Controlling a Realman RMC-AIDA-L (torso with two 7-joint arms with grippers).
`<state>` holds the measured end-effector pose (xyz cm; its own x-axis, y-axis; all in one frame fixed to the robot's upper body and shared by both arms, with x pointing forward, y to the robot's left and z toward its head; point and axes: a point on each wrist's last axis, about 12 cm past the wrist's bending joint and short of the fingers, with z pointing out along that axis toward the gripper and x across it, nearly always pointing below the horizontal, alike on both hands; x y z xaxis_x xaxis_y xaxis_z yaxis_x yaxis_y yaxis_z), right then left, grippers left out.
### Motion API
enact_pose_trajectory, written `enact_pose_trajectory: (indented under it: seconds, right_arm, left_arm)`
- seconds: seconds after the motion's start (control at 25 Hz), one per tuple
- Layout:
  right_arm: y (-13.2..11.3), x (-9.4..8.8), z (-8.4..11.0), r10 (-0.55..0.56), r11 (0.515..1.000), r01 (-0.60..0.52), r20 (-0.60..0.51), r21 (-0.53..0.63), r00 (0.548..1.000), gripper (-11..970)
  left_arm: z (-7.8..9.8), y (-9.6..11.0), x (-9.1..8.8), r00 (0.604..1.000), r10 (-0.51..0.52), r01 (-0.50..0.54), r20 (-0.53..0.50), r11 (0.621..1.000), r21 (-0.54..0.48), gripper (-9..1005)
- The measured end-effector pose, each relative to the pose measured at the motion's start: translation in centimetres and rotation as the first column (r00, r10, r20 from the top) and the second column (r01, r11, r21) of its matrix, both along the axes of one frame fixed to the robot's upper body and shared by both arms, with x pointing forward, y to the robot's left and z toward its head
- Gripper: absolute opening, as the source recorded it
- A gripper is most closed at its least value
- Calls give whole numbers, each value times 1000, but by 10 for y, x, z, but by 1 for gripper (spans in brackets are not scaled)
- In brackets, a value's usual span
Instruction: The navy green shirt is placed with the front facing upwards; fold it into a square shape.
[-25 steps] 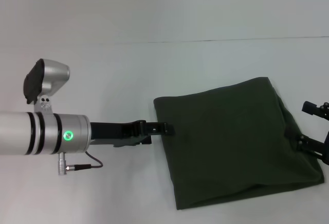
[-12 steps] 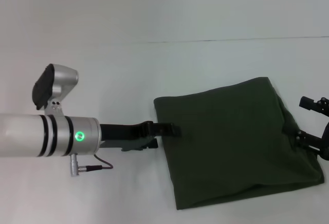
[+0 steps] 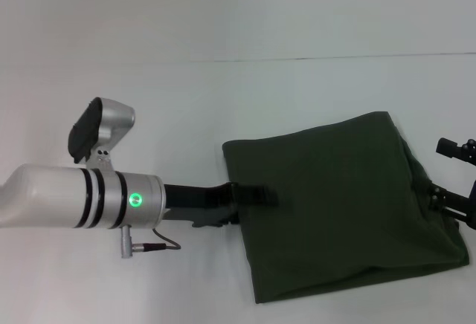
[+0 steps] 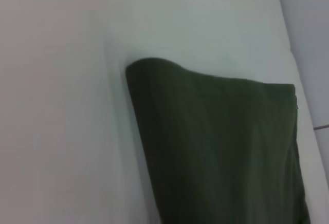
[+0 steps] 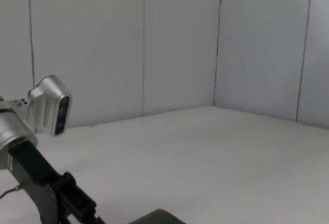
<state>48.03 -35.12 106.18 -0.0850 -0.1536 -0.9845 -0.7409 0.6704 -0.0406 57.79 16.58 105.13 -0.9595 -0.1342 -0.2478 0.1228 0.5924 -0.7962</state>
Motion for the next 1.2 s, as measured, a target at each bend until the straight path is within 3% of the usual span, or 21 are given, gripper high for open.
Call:
enact_pose_trajectory:
  seconds: [0.4,0.64,0.72,0.96,1.2]
  right_arm:
    - [-2,-1,0,1,1000,-1,-8,6,1000,794]
    - [-1,-4,-1,2,1000,-2,-11,10,1000,795]
    - [-1,-4,-1,2,1000,-2,-12,12,1000,795]
    - [0,-5,-2,-1,1000,1,-14,17,1000,795]
    - [1,-5,-2,-2,1000,3,-14,21,1000,795]
  left_arm:
    - [-2,-4,-1,1000,-13,13,-17,1000,7,792]
    - [-2,-4,-1,1000,-16,16,-13,1000,6,578]
    - [-2,-4,-1,1000,-13,13,-14,1000,1,356]
    - [-2,-5,-3,999,-31,31,-7,1000,-2,124]
    - [4,-4,1,998,-47,47,34,999,5,92]
